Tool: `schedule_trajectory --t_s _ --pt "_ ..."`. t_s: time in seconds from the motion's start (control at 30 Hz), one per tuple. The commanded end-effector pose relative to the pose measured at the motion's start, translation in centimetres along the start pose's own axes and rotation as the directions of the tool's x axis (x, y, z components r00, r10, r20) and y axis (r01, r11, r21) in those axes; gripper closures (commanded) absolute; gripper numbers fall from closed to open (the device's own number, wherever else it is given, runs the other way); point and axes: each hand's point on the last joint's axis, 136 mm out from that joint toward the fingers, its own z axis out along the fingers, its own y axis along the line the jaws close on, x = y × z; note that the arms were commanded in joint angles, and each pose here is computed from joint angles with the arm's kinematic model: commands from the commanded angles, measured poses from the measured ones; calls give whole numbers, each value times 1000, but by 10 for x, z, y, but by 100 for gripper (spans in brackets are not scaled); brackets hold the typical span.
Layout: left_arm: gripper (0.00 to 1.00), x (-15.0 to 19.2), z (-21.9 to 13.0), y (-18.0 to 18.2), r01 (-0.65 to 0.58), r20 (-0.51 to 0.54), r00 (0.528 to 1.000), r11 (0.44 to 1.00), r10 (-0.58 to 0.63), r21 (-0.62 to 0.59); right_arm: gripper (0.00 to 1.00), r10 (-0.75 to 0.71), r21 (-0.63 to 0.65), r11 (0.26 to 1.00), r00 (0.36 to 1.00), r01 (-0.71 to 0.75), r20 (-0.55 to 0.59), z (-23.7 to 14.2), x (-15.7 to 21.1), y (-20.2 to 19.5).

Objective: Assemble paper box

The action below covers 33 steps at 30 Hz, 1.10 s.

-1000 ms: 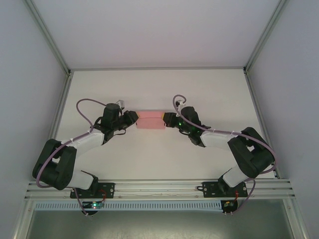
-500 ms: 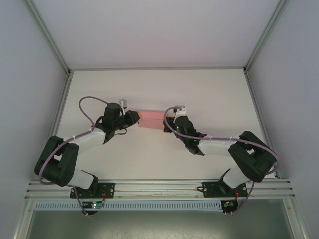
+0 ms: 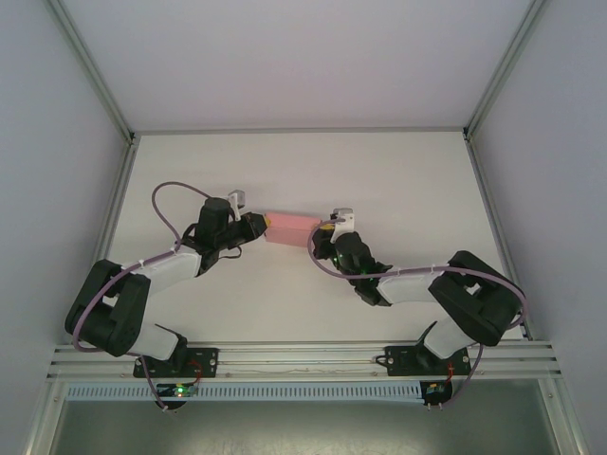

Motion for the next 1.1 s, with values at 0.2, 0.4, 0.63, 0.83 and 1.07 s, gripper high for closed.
schedule_trajectory --t_s 0.2,0.4,0.63,0.83,1.07 --pt "89 52 4 59 55 -212 969 947 -128 -318 98 -81 144 972 835 188 -544 -16 82 -43" --pt "67 30 -4 42 48 -162 981 947 -104 -318 88 7 182 977 847 107 -531 -18 58 -44" --pt "47 4 -5 13 15 -126 991 966 -49 -259 73 87 135 991 871 -24 -484 -6 23 -26" --pt "35 -30 -3 -18 -31 -107 994 974 7 -225 66 130 87 991 892 -102 -433 13 -26 -13" --pt "2 -47 -19 -31 -83 -68 995 969 69 -233 52 89 61 996 908 -70 -409 10 -58 -7"
